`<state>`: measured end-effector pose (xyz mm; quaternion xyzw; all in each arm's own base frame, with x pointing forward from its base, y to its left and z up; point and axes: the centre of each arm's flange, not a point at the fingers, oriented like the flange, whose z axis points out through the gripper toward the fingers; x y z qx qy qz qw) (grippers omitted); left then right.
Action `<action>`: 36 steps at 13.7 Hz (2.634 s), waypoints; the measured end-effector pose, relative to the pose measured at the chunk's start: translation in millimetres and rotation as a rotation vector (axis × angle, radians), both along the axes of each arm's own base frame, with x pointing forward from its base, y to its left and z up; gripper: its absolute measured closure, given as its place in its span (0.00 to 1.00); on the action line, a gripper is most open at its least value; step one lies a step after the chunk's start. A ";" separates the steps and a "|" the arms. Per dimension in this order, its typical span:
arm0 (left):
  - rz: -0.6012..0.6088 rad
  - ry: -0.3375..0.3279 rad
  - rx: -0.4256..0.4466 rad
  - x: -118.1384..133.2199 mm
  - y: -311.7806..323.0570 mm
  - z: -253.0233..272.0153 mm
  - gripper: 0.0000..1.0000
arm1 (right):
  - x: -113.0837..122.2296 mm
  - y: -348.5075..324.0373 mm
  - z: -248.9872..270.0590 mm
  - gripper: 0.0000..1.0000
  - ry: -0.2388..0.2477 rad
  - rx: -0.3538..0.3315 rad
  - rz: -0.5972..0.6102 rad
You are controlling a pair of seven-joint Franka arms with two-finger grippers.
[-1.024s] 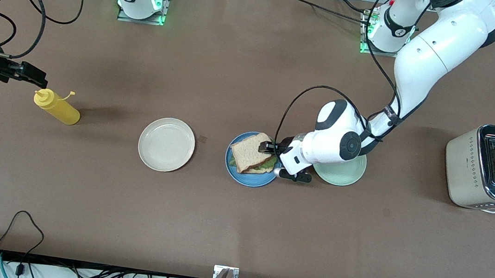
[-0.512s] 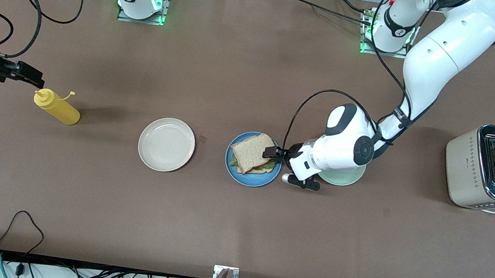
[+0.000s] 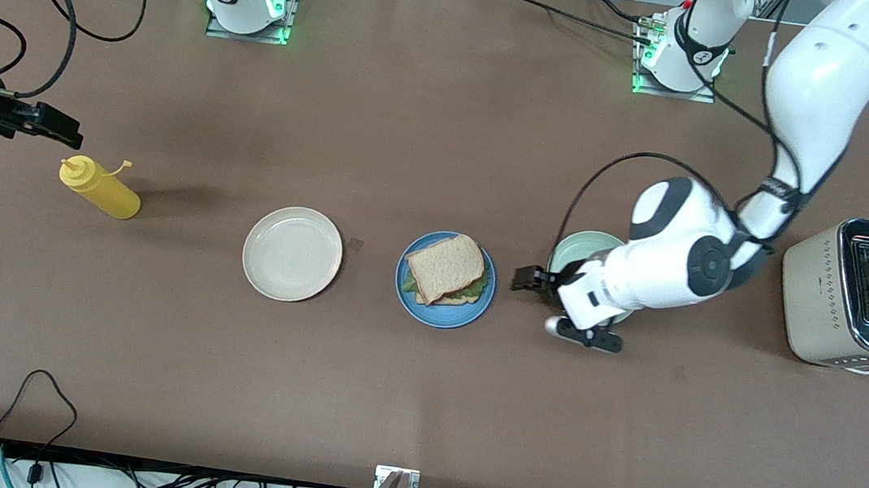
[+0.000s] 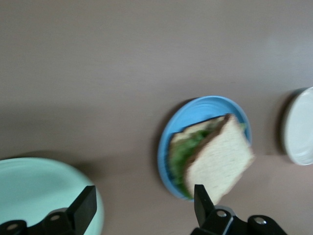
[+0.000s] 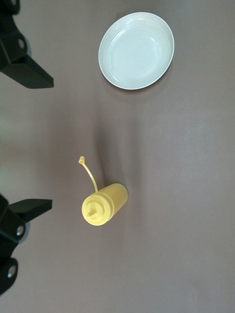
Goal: Make sandwich in blue plate with both arms
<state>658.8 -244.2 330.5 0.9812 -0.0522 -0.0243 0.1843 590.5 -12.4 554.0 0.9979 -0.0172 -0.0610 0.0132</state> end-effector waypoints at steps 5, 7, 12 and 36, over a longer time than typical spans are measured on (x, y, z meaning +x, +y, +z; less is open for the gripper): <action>-0.019 -0.020 0.111 -4.2 28.2 51.6 0.00 | -4.1 -0.5 2.5 0.00 0.016 0.000 -0.002; -0.011 -0.024 0.142 -6.6 40.6 75.6 0.00 | -4.3 -2.2 2.5 0.00 0.016 0.000 -0.005; 0.072 -0.001 0.194 8.6 107.6 135.2 0.00 | -4.8 -11.3 2.3 0.00 0.019 -0.001 -0.020; 0.107 0.001 0.388 -84.5 233.2 226.5 0.00 | 0.5 -8.6 2.5 0.00 -0.014 0.021 -0.020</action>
